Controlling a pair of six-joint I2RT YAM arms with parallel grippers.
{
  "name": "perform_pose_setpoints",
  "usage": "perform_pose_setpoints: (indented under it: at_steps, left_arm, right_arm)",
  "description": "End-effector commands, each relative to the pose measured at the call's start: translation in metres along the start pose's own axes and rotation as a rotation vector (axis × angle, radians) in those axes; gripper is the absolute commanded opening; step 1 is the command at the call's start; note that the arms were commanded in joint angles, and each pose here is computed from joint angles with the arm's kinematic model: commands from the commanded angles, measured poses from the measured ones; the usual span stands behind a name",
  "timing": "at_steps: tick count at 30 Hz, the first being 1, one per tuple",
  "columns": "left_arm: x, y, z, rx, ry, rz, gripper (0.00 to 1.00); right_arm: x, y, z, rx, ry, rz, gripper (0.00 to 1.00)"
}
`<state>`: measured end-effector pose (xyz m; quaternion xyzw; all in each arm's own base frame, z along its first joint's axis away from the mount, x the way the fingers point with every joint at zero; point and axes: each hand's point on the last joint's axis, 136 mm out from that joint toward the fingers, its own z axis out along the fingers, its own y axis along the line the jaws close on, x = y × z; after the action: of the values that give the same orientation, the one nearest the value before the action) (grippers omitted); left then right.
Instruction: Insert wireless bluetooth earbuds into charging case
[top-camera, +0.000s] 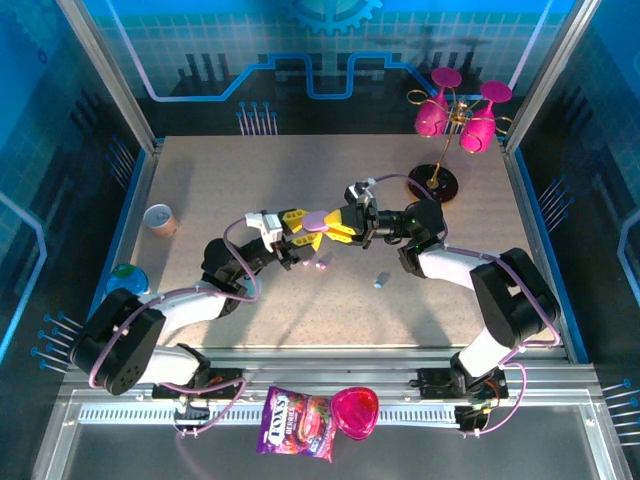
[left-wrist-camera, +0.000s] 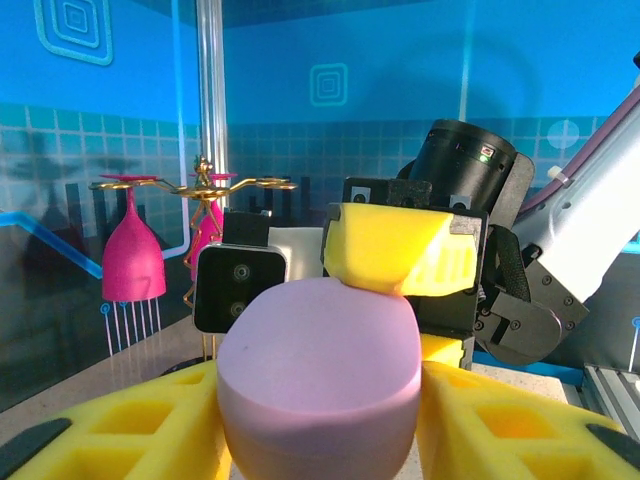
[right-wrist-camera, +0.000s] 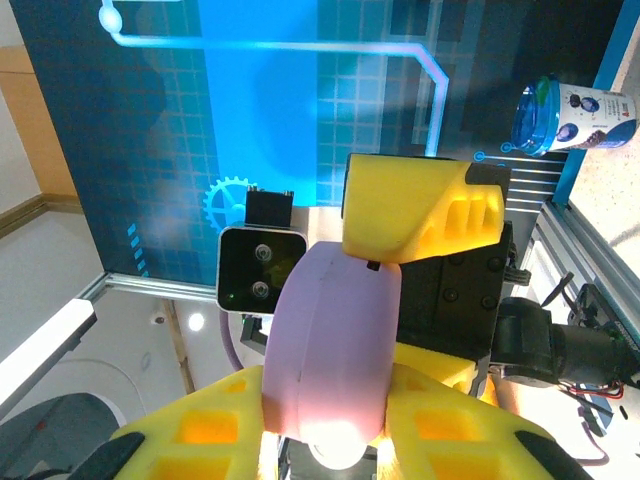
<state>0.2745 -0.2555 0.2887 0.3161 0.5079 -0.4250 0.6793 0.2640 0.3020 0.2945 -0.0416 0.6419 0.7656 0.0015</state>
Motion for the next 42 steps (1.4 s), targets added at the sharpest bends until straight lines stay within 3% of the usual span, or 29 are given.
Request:
perform_pose_setpoints:
  at_steps: [1, 9, 14, 20, 28, 35, 42]
  left_arm:
    - [-0.018, -0.014, 0.007, 0.085, -0.051, 0.028, 0.43]
    - [-0.014, -0.015, 0.006, 0.090, -0.042, 0.022, 0.34]
    - [-0.016, -0.014, 0.005, 0.088, -0.039, -0.018, 0.31]
    - [-0.008, -0.015, -0.002, 0.081, 0.037, -0.077, 0.29]
    - [-0.004, -0.023, -0.014, 0.086, 0.171, -0.177, 0.26]
    - [-0.011, -0.042, -0.015, 0.176, 0.225, -0.245, 0.23]
    - [-0.017, -0.051, -0.014, 0.233, 0.209, -0.246, 0.22]
  right_arm:
    - [-0.003, -0.004, 0.002, -0.003, -0.014, -0.007, 0.24]
    - [-0.005, 0.000, 0.004, -0.007, -0.014, -0.021, 0.32]
    - [-0.008, 0.003, -0.002, 0.015, -0.040, -0.112, 0.63]
    - [-0.004, 0.012, -0.013, 0.096, -0.052, -0.345, 0.79]
    - [0.003, 0.011, -0.030, 0.345, -0.060, -0.690, 0.85]
    - [0.046, 0.021, -0.019, 0.561, 0.113, -1.233, 0.84]
    - [0.054, 0.009, -0.009, 0.626, 0.242, -1.313, 0.83]
